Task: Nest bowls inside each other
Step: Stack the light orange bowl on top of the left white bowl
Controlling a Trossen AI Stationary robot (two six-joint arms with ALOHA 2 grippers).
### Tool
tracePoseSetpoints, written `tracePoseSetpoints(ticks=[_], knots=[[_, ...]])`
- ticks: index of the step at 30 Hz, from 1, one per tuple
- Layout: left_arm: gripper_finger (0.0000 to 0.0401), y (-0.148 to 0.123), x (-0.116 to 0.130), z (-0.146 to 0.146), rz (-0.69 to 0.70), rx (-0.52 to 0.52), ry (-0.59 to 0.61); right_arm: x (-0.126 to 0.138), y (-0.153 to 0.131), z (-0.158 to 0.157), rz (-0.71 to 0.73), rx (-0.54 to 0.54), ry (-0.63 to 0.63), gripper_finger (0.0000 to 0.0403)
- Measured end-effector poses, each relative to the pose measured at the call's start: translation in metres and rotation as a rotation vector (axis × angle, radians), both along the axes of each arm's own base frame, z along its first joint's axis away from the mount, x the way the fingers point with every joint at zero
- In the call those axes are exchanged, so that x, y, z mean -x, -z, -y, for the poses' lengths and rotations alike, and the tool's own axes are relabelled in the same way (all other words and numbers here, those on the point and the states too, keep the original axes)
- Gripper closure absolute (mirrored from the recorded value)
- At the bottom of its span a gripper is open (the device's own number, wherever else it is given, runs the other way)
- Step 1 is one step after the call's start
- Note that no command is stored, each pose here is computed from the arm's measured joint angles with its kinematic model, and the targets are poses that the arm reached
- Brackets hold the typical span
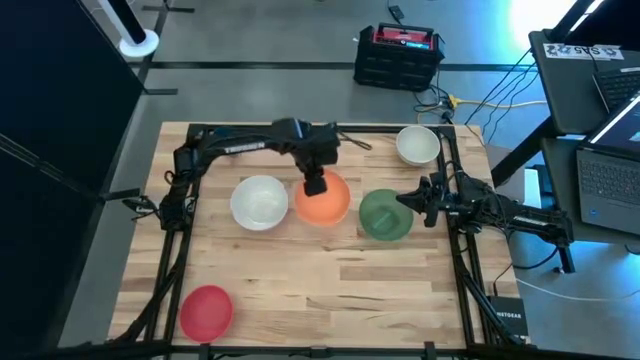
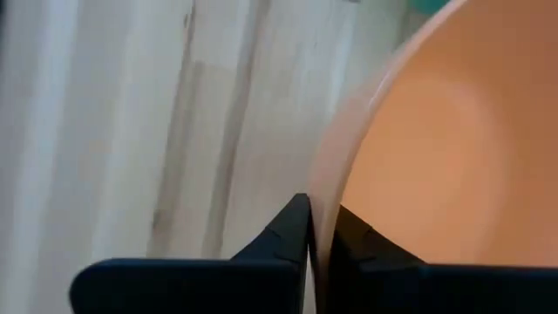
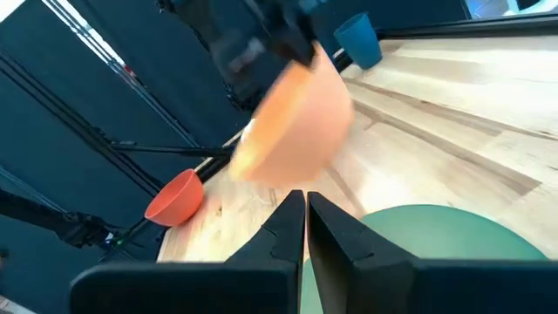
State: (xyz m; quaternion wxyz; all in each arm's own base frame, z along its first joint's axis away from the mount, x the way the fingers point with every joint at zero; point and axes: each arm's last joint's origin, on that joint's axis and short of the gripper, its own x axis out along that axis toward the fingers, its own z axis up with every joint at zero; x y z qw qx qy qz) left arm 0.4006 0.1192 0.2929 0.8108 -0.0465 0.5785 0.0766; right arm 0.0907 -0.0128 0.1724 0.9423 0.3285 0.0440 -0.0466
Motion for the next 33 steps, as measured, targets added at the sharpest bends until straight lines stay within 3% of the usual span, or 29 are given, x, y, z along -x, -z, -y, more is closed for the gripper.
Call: tracePoseSetpoints(ticks=[3,5,8,13,27,33], knots=[[0.0401,-0.043,0.022,0.002,0.029,-0.017,-0.011,0.000,0.000,0.000,0.000,0.000,-0.006,0.0403],[0.0401,-0.061,0.047,0.003,-0.028,-0.017,-0.039,0.000,0.000,0.000,0.000,-0.001,-0.006,0.0403],[0.0401,-0.073,0.085,0.004,-0.176,-0.028,-0.111,0.000,0.000,0.000,0.001,-0.001,-0.006,0.0403],[0.0401,-0.084,0.142,0.008,-0.146,-0.025,-0.192,0.000,0.000,0.000,0.001,-0.006,-0.006,0.0403],[0.0401,0.039,0.179,0.001,-0.139,0.103,-0.224,0.000,0.000,0.001,0.004,-0.070,0.032,0.0403],[0.0401,0.071,0.186,-0.002,-0.128,0.111,-0.217,0.000,0.001,0.001,-0.008,-0.096,0.054,0.0403]])
